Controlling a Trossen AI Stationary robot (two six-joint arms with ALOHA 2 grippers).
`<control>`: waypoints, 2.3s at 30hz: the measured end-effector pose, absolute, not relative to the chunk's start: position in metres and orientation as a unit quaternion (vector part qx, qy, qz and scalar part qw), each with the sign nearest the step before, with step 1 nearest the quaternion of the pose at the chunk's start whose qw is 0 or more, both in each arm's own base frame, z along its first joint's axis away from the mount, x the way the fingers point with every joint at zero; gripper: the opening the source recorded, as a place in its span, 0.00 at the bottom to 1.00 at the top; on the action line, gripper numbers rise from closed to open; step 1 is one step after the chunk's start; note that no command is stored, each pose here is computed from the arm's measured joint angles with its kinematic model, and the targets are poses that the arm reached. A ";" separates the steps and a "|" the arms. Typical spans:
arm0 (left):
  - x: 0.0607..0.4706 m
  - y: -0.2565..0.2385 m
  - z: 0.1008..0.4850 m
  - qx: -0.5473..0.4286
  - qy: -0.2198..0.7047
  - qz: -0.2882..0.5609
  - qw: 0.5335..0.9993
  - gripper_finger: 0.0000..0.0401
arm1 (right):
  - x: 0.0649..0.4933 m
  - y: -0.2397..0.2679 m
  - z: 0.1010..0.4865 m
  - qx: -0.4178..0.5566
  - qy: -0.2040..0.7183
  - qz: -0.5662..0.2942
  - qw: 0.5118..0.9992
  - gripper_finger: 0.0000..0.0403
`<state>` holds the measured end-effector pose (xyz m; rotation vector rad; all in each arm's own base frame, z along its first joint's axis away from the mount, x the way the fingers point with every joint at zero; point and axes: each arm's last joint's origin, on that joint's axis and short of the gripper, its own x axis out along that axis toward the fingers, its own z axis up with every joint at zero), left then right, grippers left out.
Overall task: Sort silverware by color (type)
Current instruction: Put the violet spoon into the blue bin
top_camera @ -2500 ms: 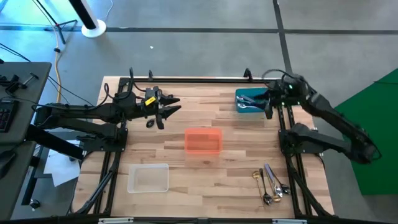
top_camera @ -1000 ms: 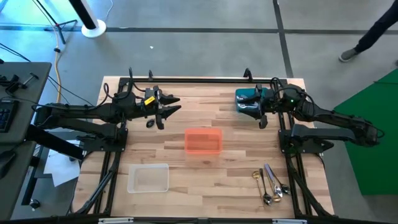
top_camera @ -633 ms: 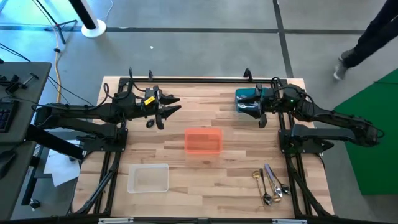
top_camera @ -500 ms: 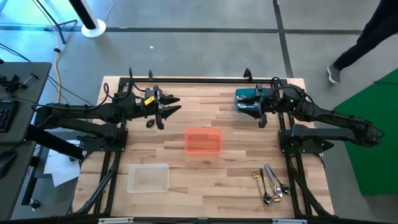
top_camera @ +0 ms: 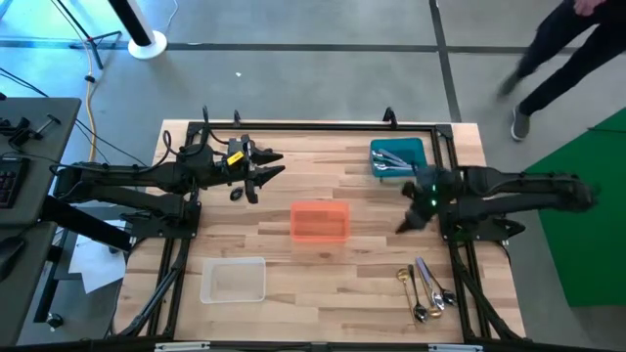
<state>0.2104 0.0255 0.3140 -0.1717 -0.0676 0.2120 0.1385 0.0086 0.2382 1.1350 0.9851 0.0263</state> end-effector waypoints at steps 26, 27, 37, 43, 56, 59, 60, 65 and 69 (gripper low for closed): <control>0.210 0.026 0.314 -0.059 -0.032 0.107 0.992 0.39 | 0.131 0.120 0.169 0.464 0.705 -0.222 0.489 0.42; 0.210 0.025 0.314 -0.059 -0.031 0.107 0.992 0.39 | 0.132 0.121 0.166 0.457 0.708 -0.225 0.489 0.42; 0.210 0.026 0.314 -0.059 -0.033 0.107 0.992 0.39 | 0.137 0.132 0.126 0.496 0.709 -0.211 0.455 0.41; 0.210 0.028 0.315 -0.059 -0.034 0.113 0.991 0.39 | 0.137 0.131 0.127 0.492 0.705 -0.215 0.464 0.41; 0.209 0.032 0.317 -0.059 -0.046 0.124 0.990 0.39 | 0.131 0.125 0.123 0.464 0.716 -0.232 0.467 0.32; 0.209 0.032 0.317 -0.062 -0.046 0.124 0.989 0.39 | 0.129 0.124 0.120 0.470 0.713 -0.245 0.458 0.31; 0.209 0.032 0.317 -0.063 -0.046 0.123 0.989 0.39 | 0.129 0.124 0.120 0.470 0.713 -0.247 0.457 0.30; 0.209 0.032 0.317 -0.063 -0.046 0.124 0.989 0.39 | 0.128 0.123 0.119 0.469 0.713 -0.247 0.459 0.30; 0.209 0.032 0.317 -0.063 -0.046 0.124 0.989 0.39 | 0.128 0.123 0.119 0.465 0.712 -0.240 0.467 0.30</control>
